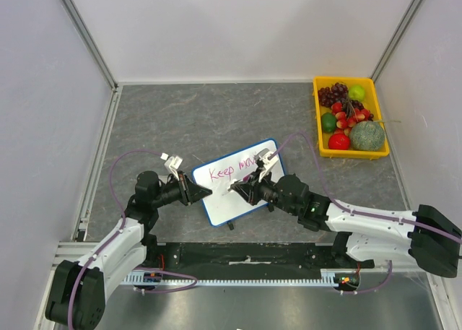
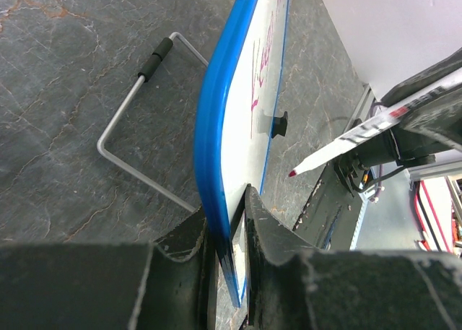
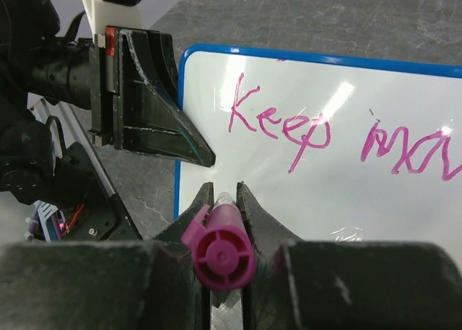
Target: Write a sentence on the whiteboard
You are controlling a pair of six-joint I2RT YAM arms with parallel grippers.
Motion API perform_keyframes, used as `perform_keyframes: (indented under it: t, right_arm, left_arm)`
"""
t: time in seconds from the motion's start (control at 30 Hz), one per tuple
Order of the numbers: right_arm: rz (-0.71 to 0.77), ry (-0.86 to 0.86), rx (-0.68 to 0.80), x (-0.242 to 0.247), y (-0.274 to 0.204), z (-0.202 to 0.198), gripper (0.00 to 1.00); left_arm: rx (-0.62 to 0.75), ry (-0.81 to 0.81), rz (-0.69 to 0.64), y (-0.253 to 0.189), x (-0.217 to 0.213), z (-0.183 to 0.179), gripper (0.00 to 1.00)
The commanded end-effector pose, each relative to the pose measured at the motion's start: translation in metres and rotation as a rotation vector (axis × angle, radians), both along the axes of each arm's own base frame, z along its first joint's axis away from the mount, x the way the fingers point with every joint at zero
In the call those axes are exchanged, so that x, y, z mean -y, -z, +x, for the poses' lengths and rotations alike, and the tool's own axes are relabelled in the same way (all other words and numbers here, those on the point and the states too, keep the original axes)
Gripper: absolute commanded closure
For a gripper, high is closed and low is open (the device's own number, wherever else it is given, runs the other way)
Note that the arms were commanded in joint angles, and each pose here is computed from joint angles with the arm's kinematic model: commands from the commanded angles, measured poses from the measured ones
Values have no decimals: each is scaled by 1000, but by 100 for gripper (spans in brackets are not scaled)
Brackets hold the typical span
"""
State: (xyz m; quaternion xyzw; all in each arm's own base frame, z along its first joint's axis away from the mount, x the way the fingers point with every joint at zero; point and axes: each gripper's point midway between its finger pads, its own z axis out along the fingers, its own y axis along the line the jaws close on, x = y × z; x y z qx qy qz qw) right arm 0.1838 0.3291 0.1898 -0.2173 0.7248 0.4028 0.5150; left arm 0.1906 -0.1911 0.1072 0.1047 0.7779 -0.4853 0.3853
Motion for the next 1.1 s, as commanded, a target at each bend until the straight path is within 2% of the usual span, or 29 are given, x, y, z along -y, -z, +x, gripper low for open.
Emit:
perform_keyframes:
  t: [0.0,0.57,1.07]
  right_arm:
    - [66,67,69,-11,-30,14,100]
    - [45,114,54,-15,-19,23,100]
    - [-16,80,18,-16,3,17,100]
  left_arm:
    - [82,-47,52,3,-8,12,98]
    - [85,-45,52,3,-8,12,98]
    - [84,-46,51,2,-8,12,98]
